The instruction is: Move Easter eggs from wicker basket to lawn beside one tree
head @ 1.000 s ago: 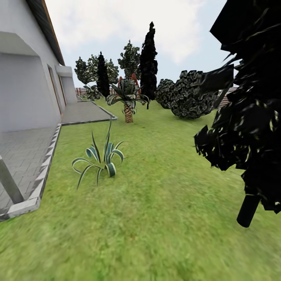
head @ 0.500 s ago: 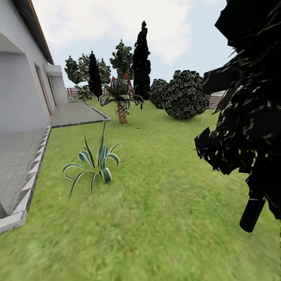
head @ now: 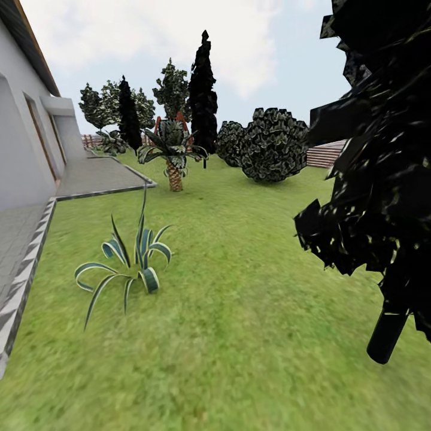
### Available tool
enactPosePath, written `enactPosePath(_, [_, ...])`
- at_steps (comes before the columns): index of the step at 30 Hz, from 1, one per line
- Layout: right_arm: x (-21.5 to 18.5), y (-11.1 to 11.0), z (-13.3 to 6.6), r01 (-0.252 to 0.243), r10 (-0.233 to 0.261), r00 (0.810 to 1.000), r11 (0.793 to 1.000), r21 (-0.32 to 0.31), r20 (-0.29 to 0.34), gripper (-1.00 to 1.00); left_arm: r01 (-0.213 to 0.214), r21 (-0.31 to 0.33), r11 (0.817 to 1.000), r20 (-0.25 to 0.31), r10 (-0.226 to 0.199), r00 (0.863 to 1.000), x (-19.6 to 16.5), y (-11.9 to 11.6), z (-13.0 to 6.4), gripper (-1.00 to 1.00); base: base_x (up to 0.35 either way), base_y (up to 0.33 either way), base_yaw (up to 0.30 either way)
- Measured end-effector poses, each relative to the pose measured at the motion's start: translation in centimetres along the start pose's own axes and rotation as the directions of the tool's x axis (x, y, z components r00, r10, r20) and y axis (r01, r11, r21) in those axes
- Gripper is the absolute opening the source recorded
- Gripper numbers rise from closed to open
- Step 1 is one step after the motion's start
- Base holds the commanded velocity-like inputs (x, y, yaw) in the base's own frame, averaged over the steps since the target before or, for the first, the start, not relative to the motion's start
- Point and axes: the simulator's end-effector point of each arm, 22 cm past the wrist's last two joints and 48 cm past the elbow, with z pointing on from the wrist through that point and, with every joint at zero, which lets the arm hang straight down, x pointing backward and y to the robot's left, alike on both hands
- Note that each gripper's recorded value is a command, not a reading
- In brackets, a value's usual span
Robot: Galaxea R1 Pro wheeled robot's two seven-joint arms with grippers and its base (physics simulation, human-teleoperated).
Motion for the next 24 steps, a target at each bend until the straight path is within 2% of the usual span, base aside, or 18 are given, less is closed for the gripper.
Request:
enactPosePath(7, [0.01, 0.00, 0.00, 0.000, 0.000, 1.000, 1.000, 0.000, 0.000, 1.00, 0.000, 0.000, 1.000, 0.000, 0.000, 1.000, 0.00, 0.00, 0.00, 1.00, 0.334, 0.086, -0.008])
enactPosePath(13, [-0.03, -0.03, 0.00, -0.001, 0.001, 1.000, 1.000, 0.001, 0.001, 1.00, 0.000, 0.000, 1.000, 0.000, 0.000, 1.000, 0.00, 0.00, 0.00, 1.00, 0.334, 0.089, -0.168])
enactPosePath(24, [-0.02, -0.03, 0.00, 0.000, 0.000, 1.000, 1.000, 0.001, 0.000, 1.00, -0.001, 0.000, 1.000, 0.000, 0.001, 1.000, 0.00, 0.00, 0.00, 1.00, 0.334, 0.095, -0.008])
